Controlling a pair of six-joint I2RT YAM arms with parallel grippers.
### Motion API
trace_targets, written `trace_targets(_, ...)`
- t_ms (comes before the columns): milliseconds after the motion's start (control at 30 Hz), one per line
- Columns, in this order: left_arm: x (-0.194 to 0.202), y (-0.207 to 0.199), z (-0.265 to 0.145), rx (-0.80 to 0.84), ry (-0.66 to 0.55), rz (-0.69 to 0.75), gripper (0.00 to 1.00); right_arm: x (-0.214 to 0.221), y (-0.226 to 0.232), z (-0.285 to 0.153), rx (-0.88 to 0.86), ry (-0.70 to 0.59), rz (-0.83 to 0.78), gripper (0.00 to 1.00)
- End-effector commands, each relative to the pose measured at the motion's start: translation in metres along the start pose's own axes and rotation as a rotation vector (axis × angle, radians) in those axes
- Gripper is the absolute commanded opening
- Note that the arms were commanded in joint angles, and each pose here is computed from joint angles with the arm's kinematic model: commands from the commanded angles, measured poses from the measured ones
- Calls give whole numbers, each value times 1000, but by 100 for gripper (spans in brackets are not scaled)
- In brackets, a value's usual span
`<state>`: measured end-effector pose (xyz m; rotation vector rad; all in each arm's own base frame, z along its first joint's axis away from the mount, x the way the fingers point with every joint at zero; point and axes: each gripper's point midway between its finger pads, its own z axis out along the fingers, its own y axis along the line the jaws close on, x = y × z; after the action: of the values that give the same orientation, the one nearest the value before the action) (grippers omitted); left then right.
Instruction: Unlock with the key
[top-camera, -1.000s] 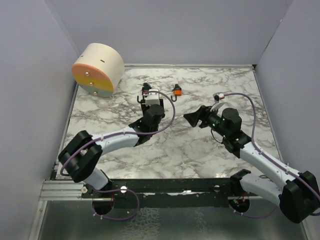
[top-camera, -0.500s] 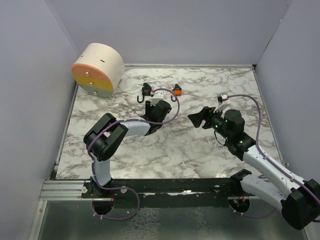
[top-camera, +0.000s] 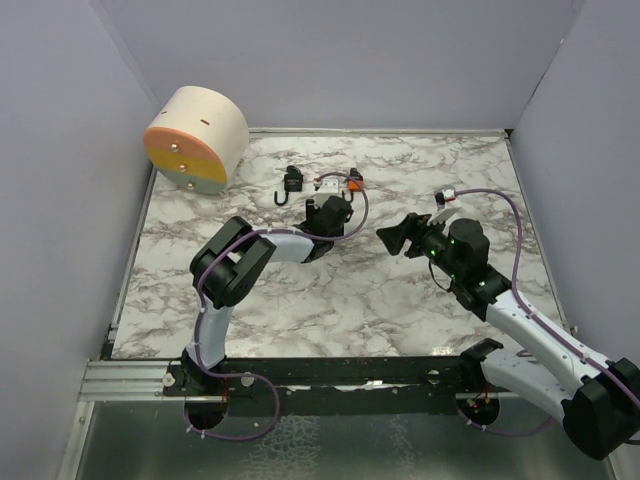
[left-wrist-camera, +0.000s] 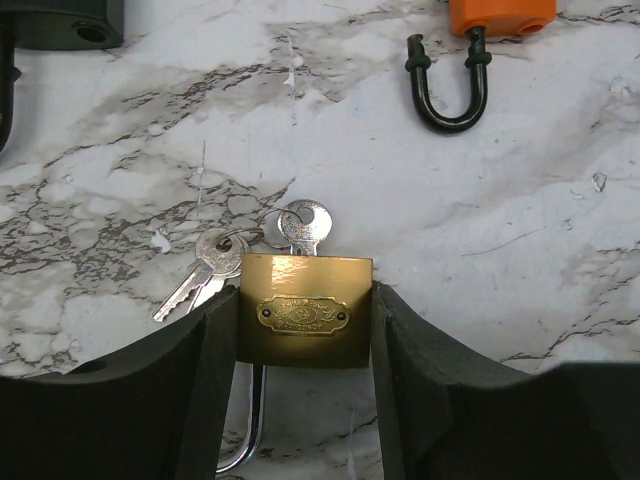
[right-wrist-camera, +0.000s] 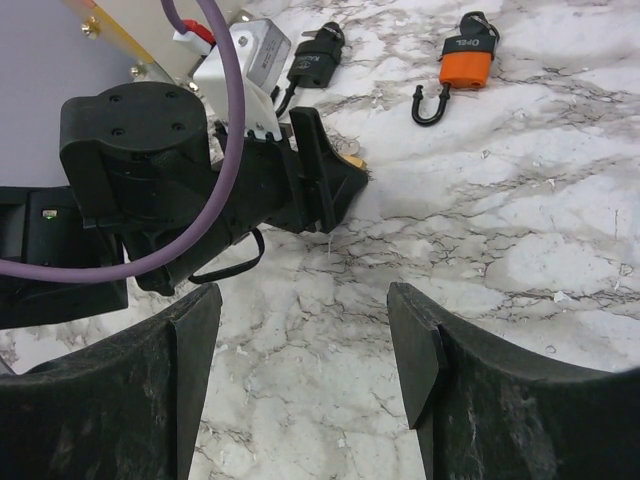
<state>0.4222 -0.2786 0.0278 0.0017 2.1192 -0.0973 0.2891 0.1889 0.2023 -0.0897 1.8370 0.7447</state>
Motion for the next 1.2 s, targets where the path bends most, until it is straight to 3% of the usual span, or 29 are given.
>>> trace_targets(0, -7, -17, 8, 61, -1, -47, 0, -13, -3, 1, 26, -30, -14, 68)
trace_targets(33, -6, -19, 9, 68, 6, -47, 0, -13, -3, 1, 25, -29, -15, 68)
trace_targets(133, -2, -20, 9, 79, 26, -53, 48, -12, -3, 1, 24, -26, -14, 68)
trace_targets(167, -1, -20, 9, 80, 30, -57, 59, -11, -3, 1, 24, -23, -14, 68)
trace_targets(333, -2, -19, 5, 86, 35, -64, 95, -10, -4, 1, 27, -22, -12, 68)
trace_targets(367, -5, -19, 3, 88, 33, -66, 98, -10, -4, 0, 28, -21, -11, 68)
trace_targets(533, -44, -19, -26, 130, -47, -98, 99, -5, -9, 0, 47, -12, -11, 68)
trace_targets(733, -101, 7, -95, 169, -201, -145, 99, -1, -20, -4, 106, 1, -7, 69)
trace_targets(967, -68, 65, -151, 137, -199, -157, 99, 16, -51, -7, 270, 56, 21, 72)
trace_targets(1167, -49, 117, -195, 113, -313, -257, 99, 45, -65, -8, 310, 120, 40, 72)
